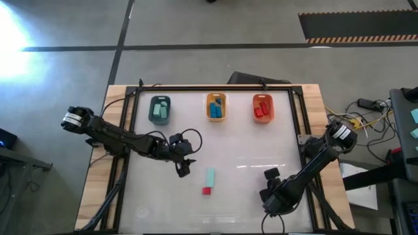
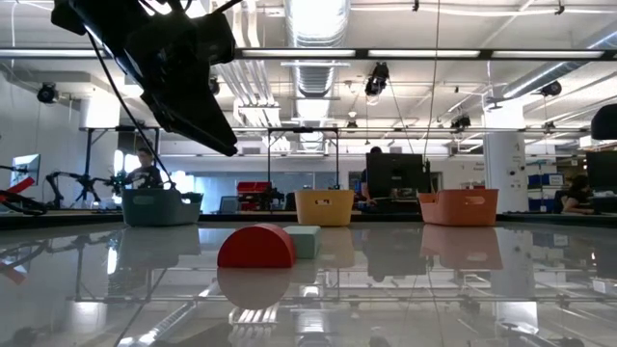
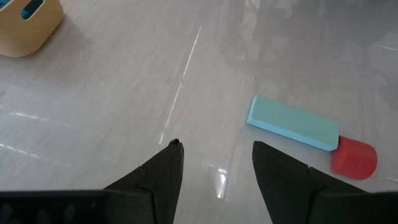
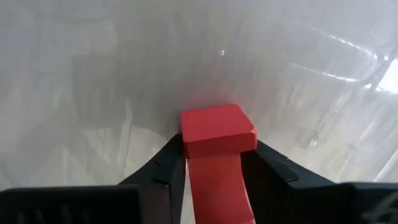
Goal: Sort & place blocks by color
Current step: Put the red block into the orange bin
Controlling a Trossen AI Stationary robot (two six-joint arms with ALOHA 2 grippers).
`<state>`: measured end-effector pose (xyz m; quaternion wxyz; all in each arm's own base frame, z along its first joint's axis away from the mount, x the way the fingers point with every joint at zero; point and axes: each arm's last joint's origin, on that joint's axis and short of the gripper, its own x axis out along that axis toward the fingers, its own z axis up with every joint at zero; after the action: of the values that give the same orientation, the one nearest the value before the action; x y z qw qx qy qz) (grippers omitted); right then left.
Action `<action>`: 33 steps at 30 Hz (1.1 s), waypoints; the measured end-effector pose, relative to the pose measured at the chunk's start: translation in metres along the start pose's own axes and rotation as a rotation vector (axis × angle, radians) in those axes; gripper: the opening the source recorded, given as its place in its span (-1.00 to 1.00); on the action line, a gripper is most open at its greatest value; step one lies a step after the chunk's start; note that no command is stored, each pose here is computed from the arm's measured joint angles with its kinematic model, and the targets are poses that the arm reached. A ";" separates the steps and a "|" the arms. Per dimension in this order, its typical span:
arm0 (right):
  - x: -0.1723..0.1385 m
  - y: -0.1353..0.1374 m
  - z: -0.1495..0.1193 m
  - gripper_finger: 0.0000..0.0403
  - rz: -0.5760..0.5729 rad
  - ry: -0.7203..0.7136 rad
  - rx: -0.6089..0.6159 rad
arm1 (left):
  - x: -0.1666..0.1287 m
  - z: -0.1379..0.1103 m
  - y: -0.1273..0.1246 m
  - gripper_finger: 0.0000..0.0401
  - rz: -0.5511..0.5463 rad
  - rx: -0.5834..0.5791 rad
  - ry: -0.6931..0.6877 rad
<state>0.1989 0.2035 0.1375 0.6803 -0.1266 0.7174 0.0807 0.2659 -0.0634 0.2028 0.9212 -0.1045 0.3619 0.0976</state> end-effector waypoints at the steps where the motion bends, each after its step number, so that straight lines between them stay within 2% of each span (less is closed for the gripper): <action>1: 0.000 0.000 0.000 -0.45 -0.002 -0.002 0.000 | 0.000 0.000 0.000 -0.12 0.000 0.000 0.000; 9: -0.005 -0.001 0.002 -0.45 0.002 -0.014 0.024 | 0.000 0.000 0.000 -0.12 0.000 0.000 0.000; 19: -0.026 -0.018 0.031 -0.45 -0.002 -0.126 0.121 | 0.000 0.000 0.000 -0.12 0.001 -0.001 0.001; 25: -0.045 -0.030 0.046 -0.45 -0.064 -0.220 0.102 | 0.000 0.000 0.000 -0.12 0.001 -0.002 0.001; 33: -0.065 -0.052 0.054 -0.45 -0.132 -0.300 0.064 | 0.000 0.000 0.000 -0.12 0.002 -0.002 0.001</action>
<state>0.2680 0.1742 0.2024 0.7874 -0.1382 0.5999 0.0310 0.2658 -0.0632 0.2026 0.9208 -0.1050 0.3624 0.0986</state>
